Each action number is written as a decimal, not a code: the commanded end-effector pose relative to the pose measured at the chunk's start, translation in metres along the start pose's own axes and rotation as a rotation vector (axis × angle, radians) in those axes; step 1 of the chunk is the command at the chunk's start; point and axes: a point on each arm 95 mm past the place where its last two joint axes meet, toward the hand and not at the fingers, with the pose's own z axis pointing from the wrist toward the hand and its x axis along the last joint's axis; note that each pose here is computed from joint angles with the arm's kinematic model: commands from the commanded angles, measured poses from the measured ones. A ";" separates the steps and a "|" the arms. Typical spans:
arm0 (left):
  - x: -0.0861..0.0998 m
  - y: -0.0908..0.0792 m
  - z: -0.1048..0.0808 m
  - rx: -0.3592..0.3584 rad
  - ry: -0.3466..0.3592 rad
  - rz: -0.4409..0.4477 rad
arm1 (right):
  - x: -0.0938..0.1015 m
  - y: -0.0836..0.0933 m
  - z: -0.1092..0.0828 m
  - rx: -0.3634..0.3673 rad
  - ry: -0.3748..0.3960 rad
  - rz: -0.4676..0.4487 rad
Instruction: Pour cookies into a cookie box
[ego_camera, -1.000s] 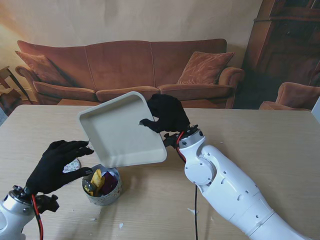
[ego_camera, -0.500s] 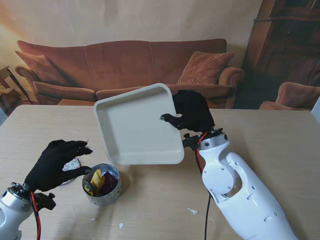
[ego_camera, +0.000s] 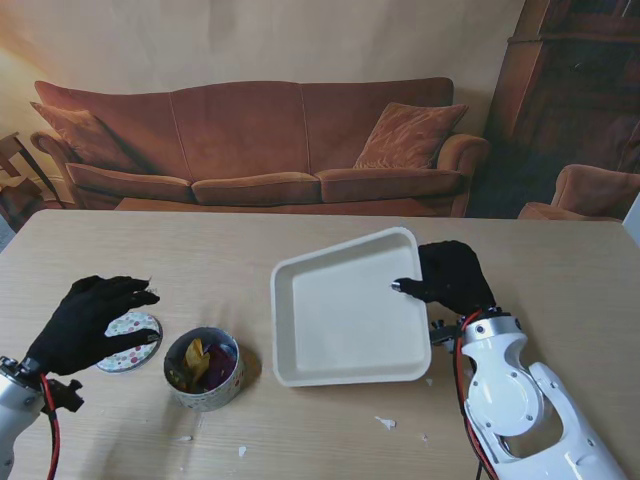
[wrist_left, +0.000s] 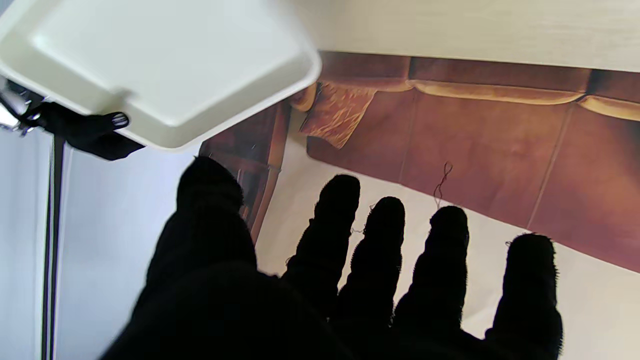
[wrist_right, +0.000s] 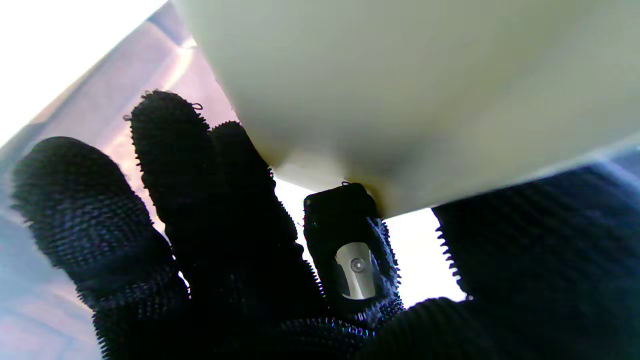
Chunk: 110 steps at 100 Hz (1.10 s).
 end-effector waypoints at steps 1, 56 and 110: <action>-0.015 0.004 -0.002 -0.032 -0.039 0.006 | -0.019 -0.007 -0.009 0.030 -0.081 0.016; -0.091 0.059 0.008 -0.331 -0.265 0.051 | -0.093 -0.038 -0.023 0.073 -0.389 0.055; -0.108 0.079 0.009 -0.380 -0.327 0.049 | -0.117 -0.042 -0.030 0.174 -0.405 -0.139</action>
